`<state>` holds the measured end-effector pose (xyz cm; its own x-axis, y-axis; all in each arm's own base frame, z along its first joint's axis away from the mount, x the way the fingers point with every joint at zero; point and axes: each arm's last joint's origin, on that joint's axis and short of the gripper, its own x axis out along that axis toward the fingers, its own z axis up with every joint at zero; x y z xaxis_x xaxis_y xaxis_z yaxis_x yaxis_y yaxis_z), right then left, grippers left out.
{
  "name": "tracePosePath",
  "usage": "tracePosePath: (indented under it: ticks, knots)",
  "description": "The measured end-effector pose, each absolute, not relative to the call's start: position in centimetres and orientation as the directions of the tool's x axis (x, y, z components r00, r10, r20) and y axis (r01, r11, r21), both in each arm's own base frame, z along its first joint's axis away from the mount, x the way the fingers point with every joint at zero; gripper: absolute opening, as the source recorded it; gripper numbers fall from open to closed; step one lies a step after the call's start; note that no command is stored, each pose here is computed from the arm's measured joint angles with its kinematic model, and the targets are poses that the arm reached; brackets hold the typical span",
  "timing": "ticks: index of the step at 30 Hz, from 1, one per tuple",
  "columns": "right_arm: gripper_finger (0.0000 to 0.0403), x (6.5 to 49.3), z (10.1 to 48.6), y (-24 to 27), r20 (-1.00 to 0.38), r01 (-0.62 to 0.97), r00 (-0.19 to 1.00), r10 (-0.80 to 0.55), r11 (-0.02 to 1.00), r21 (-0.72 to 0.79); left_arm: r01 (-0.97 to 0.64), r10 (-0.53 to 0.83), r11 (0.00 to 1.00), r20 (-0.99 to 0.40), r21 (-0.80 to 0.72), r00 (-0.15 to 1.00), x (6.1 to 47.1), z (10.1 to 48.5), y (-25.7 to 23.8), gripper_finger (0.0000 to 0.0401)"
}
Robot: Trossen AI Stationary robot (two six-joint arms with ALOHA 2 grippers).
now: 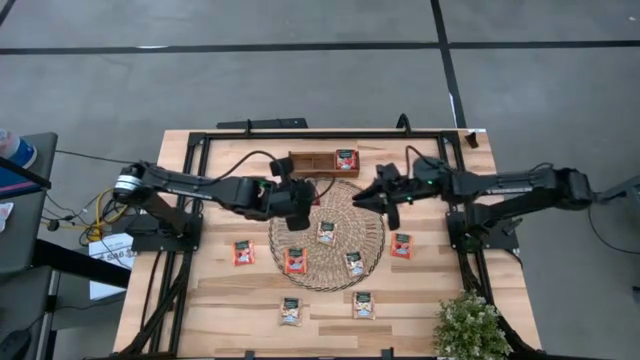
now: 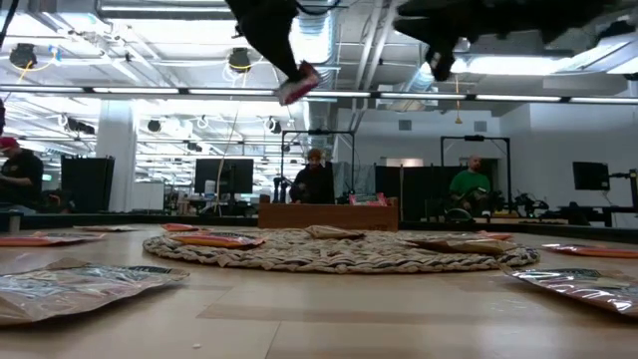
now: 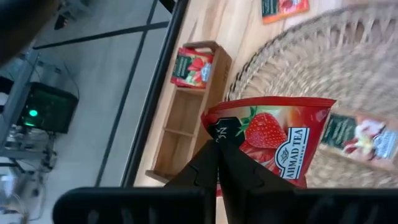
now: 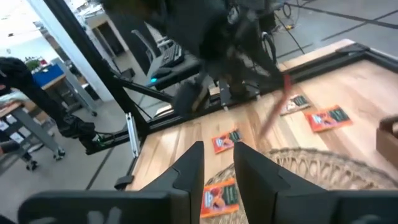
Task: Pick & Place Tea
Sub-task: Put the red tea bag into the right section of the wooden organizer
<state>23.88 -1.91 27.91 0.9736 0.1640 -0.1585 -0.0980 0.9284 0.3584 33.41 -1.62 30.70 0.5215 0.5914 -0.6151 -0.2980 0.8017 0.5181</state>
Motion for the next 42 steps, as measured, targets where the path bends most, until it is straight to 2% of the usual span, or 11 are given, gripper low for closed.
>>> tracePosePath:
  ticks: [6, 11, 16, 23, 27, 42]
  knots:
    - [0.0128, 26.7, 28.2, -3.8, -0.230, -0.089, 0.955, 0.186, 0.923, 0.375, -0.262, 0.619, 0.775, -0.606, 0.575, 0.500, 34.2, 29.7, -1.6, 0.0000]
    - [0.0180, 29.1, 28.0, -5.1, -0.267, -0.067, 0.946, 0.183, 0.918, 0.391, -0.304, 0.654, 0.743, -0.550, 0.596, 0.519, 34.6, 30.1, -1.4, 0.0000]
    - [0.0204, 31.3, 27.9, -5.7, -0.288, -0.036, 0.947, 0.145, 0.935, 0.353, -0.291, 0.663, 0.729, -0.535, 0.619, 0.524, 34.7, 30.4, -1.1, 0.0000]
    - [0.0192, 33.1, 28.0, -6.5, -0.371, 0.066, 0.928, 0.036, 0.964, 0.259, -0.284, 0.684, 0.706, -0.520, 0.649, 0.511, 34.7, 30.4, -1.1, 0.0000]
    - [0.0180, 33.4, 28.1, -6.6, -0.402, 0.079, 0.916, 0.017, 0.972, 0.223, -0.283, 0.688, 0.701, -0.516, 0.654, 0.510, 34.7, 30.4, -1.1, 0.0000]
    - [0.0138, 33.3, 28.3, -7.2, -0.396, 0.116, 0.918, -0.029, 0.974, 0.197, -0.299, 0.677, 0.711, -0.506, 0.636, 0.535, 34.9, 30.6, -1.1, 0.0000]
